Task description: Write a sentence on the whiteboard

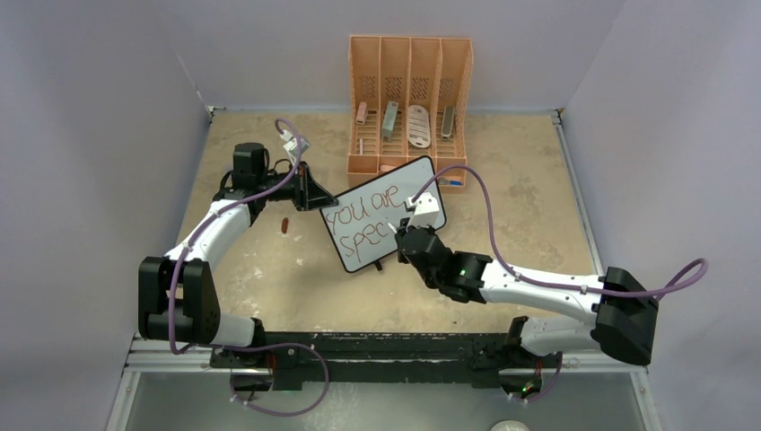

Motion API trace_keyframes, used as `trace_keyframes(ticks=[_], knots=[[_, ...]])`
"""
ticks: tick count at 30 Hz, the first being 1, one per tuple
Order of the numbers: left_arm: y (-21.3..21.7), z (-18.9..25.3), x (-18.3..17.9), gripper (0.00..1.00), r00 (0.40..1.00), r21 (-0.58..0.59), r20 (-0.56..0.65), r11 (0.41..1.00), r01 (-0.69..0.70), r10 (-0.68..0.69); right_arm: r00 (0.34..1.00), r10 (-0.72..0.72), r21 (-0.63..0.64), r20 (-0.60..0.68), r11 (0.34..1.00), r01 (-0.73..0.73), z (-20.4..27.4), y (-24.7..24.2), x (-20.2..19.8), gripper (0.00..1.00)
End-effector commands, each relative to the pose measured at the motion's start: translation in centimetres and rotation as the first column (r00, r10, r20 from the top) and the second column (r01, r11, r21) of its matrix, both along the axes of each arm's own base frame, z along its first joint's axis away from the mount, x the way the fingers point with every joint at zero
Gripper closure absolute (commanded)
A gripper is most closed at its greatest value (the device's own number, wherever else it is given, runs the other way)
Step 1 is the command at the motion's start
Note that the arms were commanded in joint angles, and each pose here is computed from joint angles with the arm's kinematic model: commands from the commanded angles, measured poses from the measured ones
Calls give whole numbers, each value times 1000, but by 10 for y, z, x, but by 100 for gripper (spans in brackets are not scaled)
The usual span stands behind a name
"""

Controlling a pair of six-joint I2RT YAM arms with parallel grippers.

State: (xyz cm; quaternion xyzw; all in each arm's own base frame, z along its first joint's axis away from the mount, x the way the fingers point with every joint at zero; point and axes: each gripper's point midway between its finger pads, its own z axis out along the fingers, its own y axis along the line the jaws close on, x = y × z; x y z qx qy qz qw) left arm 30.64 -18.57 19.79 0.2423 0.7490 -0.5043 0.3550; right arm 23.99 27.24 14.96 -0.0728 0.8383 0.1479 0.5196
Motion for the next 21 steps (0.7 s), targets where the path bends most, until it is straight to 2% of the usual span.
trace_keyframes(ticks=[1,21], knots=[[-3,13,2,100,999,2,52,1000,16,-16,1000,-26,31,11,999,26,8,-1,3,100],[-3,12,2,100,999,3,49,1000,16,-16,999,-33,-6,-18,999,33,-6,-3,2,100]])
